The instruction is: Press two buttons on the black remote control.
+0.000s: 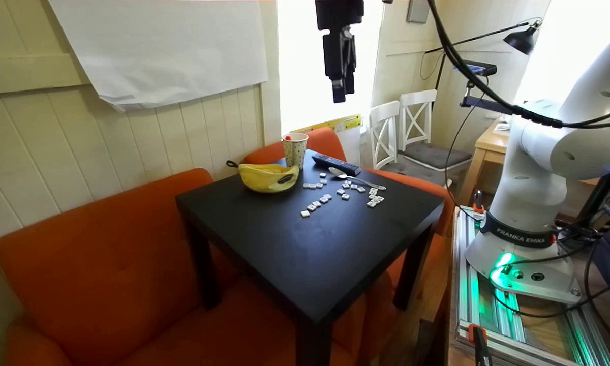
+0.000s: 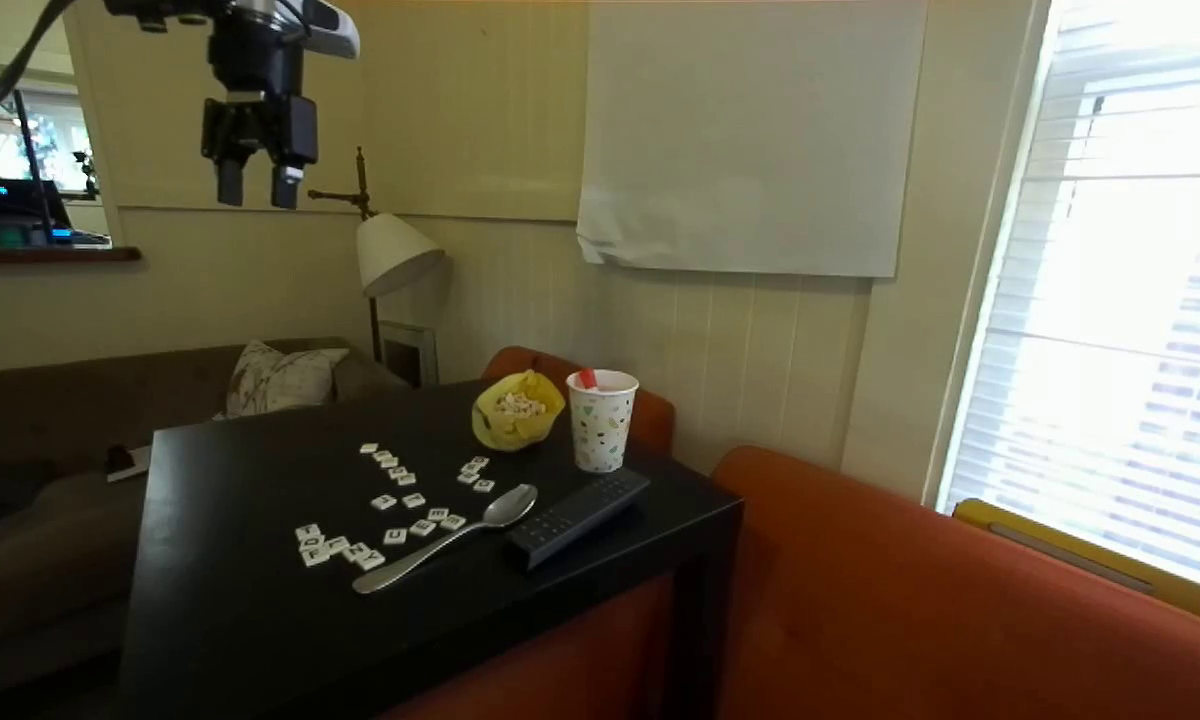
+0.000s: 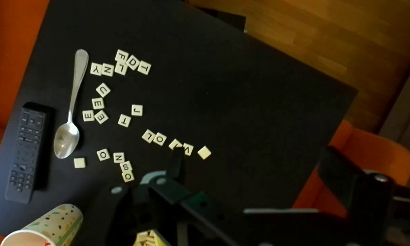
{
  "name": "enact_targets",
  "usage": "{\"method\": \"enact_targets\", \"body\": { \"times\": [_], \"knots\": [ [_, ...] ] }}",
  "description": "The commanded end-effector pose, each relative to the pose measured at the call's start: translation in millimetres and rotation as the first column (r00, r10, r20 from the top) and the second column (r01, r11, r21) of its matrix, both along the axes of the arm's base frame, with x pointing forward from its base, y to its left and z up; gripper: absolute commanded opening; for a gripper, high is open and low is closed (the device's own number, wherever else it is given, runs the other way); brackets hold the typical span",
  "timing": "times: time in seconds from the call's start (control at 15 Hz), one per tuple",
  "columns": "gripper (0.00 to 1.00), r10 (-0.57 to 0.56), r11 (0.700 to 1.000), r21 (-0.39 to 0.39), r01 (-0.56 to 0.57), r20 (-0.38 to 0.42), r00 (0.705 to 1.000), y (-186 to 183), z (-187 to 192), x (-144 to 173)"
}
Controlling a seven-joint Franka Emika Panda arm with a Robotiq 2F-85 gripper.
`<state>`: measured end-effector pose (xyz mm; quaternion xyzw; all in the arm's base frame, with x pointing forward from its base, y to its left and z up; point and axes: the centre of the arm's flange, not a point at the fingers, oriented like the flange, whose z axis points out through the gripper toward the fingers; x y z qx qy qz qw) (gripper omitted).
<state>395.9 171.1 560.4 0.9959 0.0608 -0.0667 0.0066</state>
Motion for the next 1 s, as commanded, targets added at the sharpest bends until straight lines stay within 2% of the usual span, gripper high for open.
{"method": "enact_targets", "body": {
  "times": [0.0,0.13,0.33,0.4,0.47,0.8,0.93],
  "knots": [
    [1.00,-0.129,0.991,-0.019,0.132,0.090,0.987,-25,-18,44],
    [1.00,-0.188,0.980,-0.038,0.193,0.110,0.976,-49,-23,59],
    [0.99,-0.253,0.961,-0.089,0.263,0.107,0.961,-88,-33,66],
    [0.75,-0.276,0.953,-0.099,0.286,0.106,0.955,-100,-37,67],
    [0.75,-0.289,0.948,-0.105,0.300,0.104,0.952,-111,-40,67],
    [0.38,-0.341,0.934,-0.096,0.345,0.050,0.939,-180,-68,57],
    [0.26,-0.365,0.925,-0.086,0.369,0.065,0.929,-209,-85,52]
  ]
}}
